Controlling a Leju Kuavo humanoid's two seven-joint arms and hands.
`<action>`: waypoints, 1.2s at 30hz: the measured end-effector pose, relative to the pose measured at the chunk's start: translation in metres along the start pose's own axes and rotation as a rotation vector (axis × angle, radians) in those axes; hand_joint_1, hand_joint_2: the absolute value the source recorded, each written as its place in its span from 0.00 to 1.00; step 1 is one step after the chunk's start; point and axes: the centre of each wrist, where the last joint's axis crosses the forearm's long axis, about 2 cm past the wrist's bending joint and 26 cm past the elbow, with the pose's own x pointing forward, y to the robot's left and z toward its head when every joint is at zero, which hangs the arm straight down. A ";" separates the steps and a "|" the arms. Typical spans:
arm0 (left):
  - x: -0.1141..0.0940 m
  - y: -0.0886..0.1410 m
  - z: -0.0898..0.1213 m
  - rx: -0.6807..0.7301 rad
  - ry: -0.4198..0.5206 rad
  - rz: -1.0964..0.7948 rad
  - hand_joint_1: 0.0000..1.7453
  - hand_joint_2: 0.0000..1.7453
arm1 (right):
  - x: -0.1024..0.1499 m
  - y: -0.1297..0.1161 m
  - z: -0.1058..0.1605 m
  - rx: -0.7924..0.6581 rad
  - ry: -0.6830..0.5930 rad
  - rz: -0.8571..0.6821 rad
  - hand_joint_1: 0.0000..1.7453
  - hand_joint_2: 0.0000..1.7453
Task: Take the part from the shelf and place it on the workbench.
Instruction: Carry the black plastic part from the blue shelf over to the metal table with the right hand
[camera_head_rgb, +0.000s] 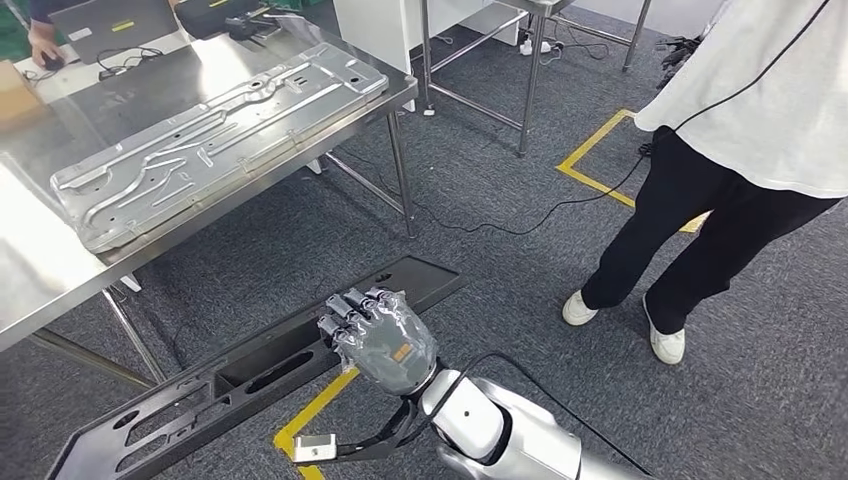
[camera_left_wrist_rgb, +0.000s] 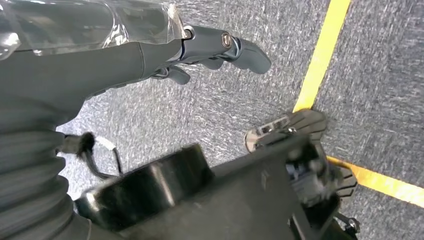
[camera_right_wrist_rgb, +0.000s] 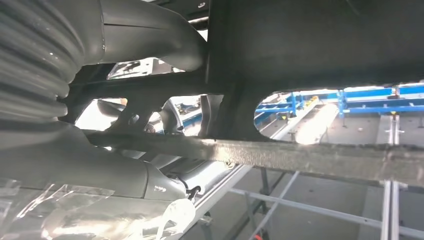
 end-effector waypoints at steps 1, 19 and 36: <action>0.001 0.000 0.000 0.001 -0.001 0.000 0.00 1.00 | 0.000 0.000 0.000 0.000 0.000 0.000 1.00 1.00; 0.007 0.001 0.000 -0.001 -0.016 -0.005 0.00 1.00 | -0.001 0.000 0.001 0.002 -0.001 0.006 1.00 1.00; 0.002 -0.003 0.001 -0.019 0.037 0.026 0.00 1.00 | -0.001 0.000 0.002 0.027 -0.008 0.014 1.00 1.00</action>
